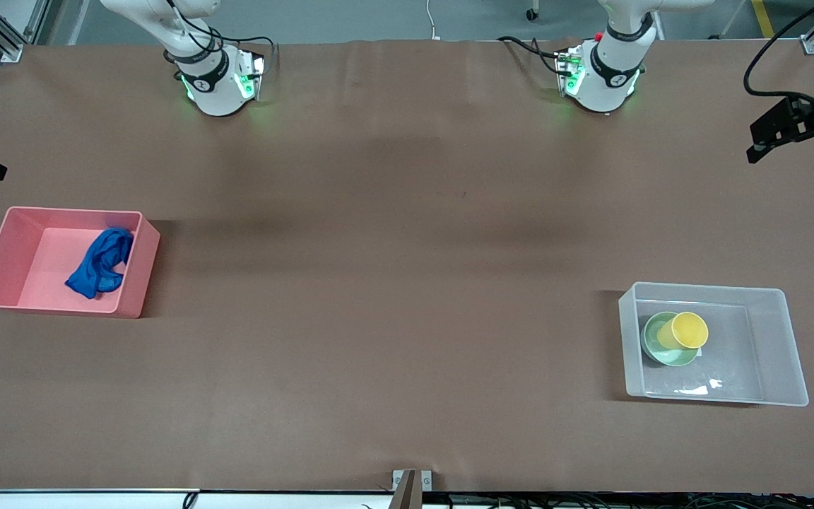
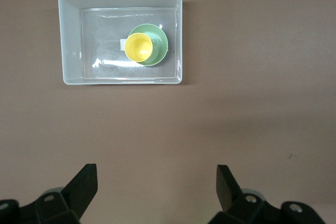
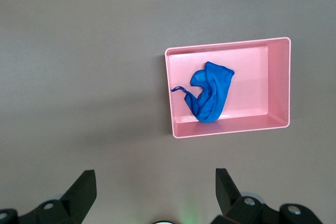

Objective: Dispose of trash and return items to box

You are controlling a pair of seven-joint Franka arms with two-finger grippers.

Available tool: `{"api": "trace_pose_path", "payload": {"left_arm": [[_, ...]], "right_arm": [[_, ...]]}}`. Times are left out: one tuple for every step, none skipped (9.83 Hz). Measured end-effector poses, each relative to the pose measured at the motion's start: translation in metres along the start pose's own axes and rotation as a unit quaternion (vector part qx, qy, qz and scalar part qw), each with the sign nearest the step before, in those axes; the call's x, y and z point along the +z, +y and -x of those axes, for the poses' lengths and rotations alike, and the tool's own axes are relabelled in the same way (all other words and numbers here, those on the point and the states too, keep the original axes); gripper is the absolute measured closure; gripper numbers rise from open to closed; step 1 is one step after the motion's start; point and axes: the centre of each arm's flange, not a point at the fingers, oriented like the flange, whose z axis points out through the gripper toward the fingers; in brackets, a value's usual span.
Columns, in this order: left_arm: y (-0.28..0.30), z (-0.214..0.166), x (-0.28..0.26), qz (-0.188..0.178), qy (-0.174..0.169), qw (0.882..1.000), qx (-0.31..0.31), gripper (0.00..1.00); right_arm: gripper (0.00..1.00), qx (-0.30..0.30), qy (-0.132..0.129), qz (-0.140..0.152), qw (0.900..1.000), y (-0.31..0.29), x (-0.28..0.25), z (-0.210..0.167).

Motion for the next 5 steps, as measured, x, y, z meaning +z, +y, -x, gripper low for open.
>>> {"api": "trace_pose_path", "payload": {"left_arm": [[0.0,-0.007,0.005,0.0,-0.002,1.0,0.0,0.0],[0.002,-0.018,0.007,0.0,-0.001,1.0,0.002,0.0],[0.007,-0.026,0.008,0.0,-0.003,1.0,0.007,0.0],[0.011,-0.03,0.009,0.0,-0.012,1.0,0.008,0.0],[0.012,-0.027,0.009,0.0,-0.022,1.0,0.004,0.0]], "right_arm": [[0.0,0.0,0.0,0.0,1.0,0.0,0.0,0.0],[0.0,0.0,0.0,0.0,1.0,0.0,0.0,0.0],[0.0,0.0,0.0,0.0,1.0,0.0,0.0,0.0],[0.0,0.0,0.0,0.0,1.0,0.0,0.0,0.0],[0.0,0.0,0.0,0.0,1.0,0.0,0.0,0.0]]}}
